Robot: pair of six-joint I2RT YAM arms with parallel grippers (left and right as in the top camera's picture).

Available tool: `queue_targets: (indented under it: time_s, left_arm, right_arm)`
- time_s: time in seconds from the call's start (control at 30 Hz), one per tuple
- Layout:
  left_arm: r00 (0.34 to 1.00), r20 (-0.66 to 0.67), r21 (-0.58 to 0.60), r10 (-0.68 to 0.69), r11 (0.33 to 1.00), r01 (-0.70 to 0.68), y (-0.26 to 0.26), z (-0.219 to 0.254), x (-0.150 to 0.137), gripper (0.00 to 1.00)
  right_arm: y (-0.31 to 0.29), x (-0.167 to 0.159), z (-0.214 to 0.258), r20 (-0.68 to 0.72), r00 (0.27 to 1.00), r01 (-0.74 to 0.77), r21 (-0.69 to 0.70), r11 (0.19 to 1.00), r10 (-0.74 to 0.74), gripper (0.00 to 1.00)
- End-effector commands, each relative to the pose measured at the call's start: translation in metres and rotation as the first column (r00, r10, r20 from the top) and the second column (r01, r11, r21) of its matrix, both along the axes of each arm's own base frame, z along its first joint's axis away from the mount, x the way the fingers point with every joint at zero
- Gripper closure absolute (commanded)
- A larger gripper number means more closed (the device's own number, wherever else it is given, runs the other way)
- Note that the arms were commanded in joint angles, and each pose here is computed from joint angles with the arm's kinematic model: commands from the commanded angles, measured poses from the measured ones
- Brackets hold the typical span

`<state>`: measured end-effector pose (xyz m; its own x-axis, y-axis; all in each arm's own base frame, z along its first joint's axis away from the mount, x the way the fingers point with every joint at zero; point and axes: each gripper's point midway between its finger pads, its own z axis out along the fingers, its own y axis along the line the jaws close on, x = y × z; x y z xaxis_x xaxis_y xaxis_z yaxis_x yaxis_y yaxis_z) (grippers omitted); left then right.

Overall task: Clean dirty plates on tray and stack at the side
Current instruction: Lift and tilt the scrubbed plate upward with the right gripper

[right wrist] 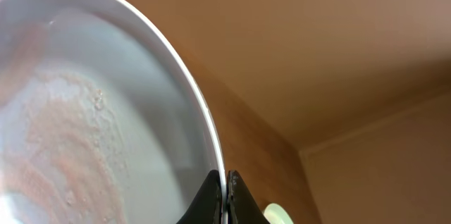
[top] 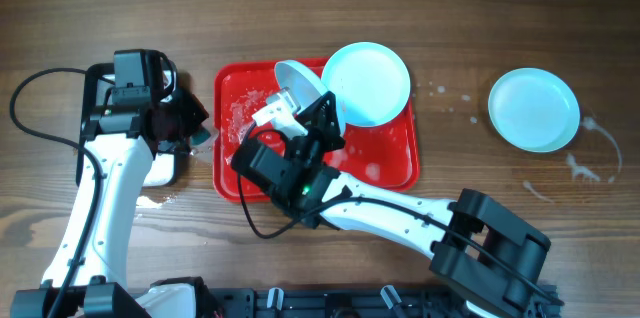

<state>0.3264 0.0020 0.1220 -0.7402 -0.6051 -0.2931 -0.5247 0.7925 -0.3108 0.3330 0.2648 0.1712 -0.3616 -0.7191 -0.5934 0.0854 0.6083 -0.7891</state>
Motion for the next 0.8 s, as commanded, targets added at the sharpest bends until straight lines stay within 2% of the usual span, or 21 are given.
queue_targets:
  time_s: [0.0,0.13,0.27,0.4,0.57,0.77]
  left_arm:
    - [1.000,0.002,0.008,0.019,1.000,-0.019,0.004,0.000,0.002,0.96]
    - [1.000,0.002,0.008,0.019,1.000,-0.019,0.004,0.000,0.002,0.96]
    - [1.000,0.002,0.008,0.019,1.000,-0.019,0.004,0.000,0.002,0.96]
    - [1.000,0.002,0.008,0.019,1.000,-0.019,0.004,0.000,0.002,0.96]
    - [1.000,0.002,0.008,0.019,1.000,-0.019,0.004,0.000,0.002,0.96]
    - [1.000,0.006,0.008,0.019,1.000,-0.019,0.004,0.000,0.003,0.96]
  right_arm:
    - [0.001,-0.002,-0.013,-0.028,0.999,-0.018,-0.016,1.000,0.017,0.96]
    - [0.003,-0.002,-0.016,-0.046,0.998,-0.035,-0.020,0.999,0.034,0.96]
    - [-0.011,0.000,0.024,0.106,0.989,0.109,-0.079,0.991,-0.100,0.96]
    - [-0.004,0.006,0.038,0.129,0.987,0.101,-0.031,0.994,-0.096,0.96]
    - [-0.005,0.000,0.010,0.082,0.996,0.045,-0.066,0.997,-0.040,0.96]
    - [0.003,-0.016,-0.034,-0.032,0.994,-0.103,-0.129,0.986,0.100,0.96]
